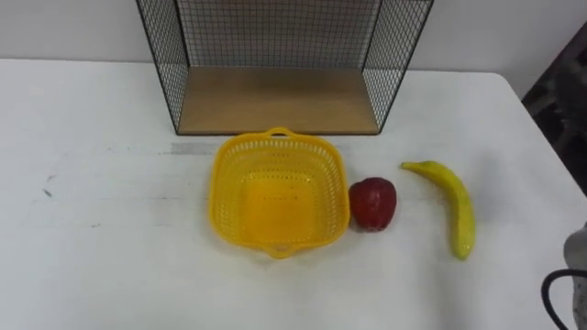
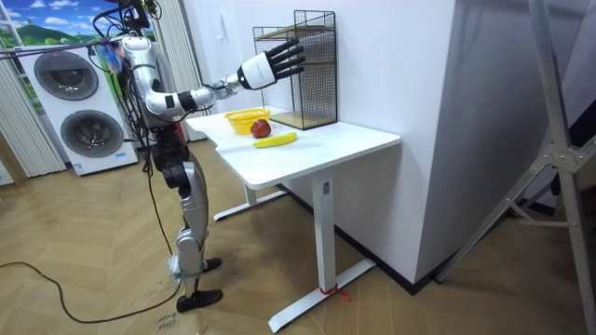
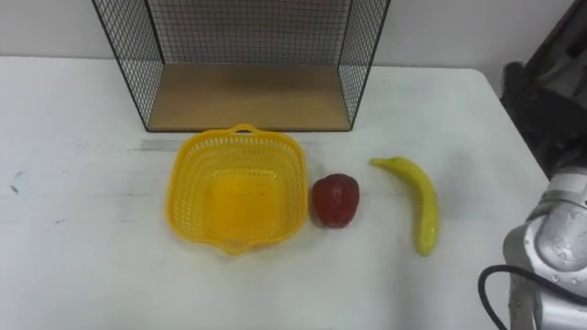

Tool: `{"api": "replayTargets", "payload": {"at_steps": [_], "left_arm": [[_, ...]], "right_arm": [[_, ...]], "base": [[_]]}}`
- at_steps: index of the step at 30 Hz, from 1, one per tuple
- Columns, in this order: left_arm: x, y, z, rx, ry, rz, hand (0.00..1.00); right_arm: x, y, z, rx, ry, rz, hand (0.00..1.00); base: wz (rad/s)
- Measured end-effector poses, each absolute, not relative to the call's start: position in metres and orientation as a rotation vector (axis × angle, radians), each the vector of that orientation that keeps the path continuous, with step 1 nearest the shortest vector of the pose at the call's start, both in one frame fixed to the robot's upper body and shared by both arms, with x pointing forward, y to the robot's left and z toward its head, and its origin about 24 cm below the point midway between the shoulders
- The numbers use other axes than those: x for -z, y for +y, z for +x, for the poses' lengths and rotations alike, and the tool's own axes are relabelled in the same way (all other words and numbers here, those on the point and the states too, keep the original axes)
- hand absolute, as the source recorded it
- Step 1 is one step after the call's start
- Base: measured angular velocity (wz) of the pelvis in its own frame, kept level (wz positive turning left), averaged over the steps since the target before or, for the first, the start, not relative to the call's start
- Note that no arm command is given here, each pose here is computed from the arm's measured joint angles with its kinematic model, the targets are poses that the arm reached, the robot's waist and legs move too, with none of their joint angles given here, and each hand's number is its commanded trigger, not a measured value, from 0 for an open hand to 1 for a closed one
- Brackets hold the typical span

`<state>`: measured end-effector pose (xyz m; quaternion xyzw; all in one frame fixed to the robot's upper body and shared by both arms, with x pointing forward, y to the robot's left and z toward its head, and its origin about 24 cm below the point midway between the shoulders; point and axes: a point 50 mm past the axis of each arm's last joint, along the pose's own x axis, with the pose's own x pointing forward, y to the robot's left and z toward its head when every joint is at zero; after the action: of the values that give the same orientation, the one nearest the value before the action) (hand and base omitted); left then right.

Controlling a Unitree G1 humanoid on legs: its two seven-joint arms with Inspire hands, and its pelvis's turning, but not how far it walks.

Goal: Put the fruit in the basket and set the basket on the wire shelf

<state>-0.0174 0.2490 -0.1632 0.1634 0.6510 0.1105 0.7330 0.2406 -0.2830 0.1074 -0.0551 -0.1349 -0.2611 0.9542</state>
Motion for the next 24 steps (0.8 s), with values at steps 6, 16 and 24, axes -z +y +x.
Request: {"api": "replayTargets", "payload": {"at_steps": [6, 16, 24], "left_arm": [[0.164, 0.247, -0.016, -0.192, 1.433, 0.363, 0.0], [0.163, 0.252, -0.01, -0.157, 1.429, 0.394, 0.0], [0.163, 0.254, -0.011, -0.142, 1.449, 0.386, 0.0]], "right_arm": [[-0.098, -0.259, 0.249, 0.315, -0.223, -0.196, 0.0], [-0.089, -0.252, 0.257, 0.218, -0.163, -0.234, 0.0], [-0.061, -0.26, 0.257, 0.17, -0.018, -0.313, 0.0]], "base": [[-0.01], [0.04], [0.06]]}}
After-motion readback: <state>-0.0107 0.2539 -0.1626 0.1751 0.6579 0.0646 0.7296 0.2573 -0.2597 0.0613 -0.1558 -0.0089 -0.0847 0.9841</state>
